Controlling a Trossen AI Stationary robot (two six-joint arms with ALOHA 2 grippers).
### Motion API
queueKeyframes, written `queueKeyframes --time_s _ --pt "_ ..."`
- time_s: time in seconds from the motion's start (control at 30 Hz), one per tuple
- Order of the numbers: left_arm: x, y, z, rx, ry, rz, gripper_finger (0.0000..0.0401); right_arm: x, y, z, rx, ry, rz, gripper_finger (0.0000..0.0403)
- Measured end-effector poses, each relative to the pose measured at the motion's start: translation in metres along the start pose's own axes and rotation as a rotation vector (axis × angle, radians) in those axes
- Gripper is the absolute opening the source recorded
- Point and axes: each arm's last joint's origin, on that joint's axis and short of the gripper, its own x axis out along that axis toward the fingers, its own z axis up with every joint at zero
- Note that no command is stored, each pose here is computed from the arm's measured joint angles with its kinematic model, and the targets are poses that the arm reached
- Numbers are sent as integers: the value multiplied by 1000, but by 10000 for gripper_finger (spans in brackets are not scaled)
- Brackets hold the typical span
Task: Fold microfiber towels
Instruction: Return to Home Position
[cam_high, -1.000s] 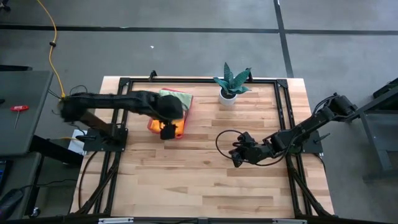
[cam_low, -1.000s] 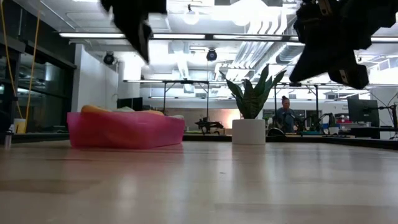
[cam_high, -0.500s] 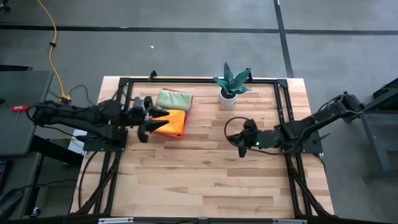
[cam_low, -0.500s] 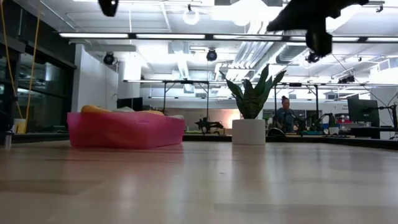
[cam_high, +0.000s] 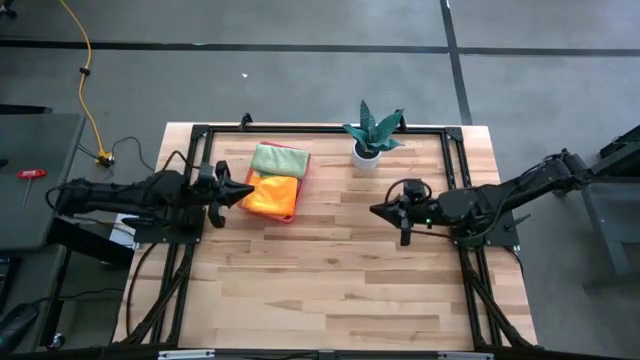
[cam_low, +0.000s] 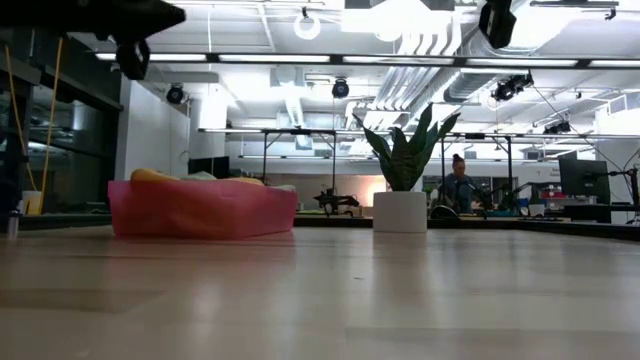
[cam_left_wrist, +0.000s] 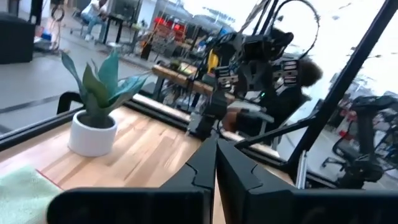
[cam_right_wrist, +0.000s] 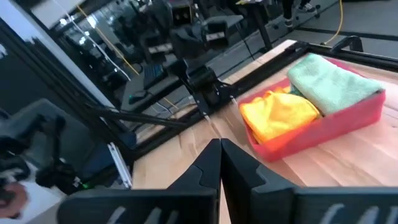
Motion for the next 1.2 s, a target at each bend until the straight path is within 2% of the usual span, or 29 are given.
queueKeyframes --time_s 0.3,0.53,0.67,0.83,0.9,1.03,1.2 --pt "-19 20 -18 -24 -52 -57 0 -12 1 9 40 -17 64 0" --pt "-23 30 -46 -79 -46 -60 0 -14 2 10 61 -3 98 0" --pt "-22 38 -69 -143 -30 -39 0 -15 2 11 60 1 111 0" --pt "-22 39 -73 -124 5 0 0 -20 1 10 47 50 138 0" --pt "-22 38 -74 -125 26 -31 0 -25 -3 8 44 51 149 0" --pt "-21 39 -77 -123 59 -20 0 -38 -19 -5 44 32 189 0" --pt "-21 39 -77 -67 55 -12 0 -56 -46 -31 46 -52 301 0"
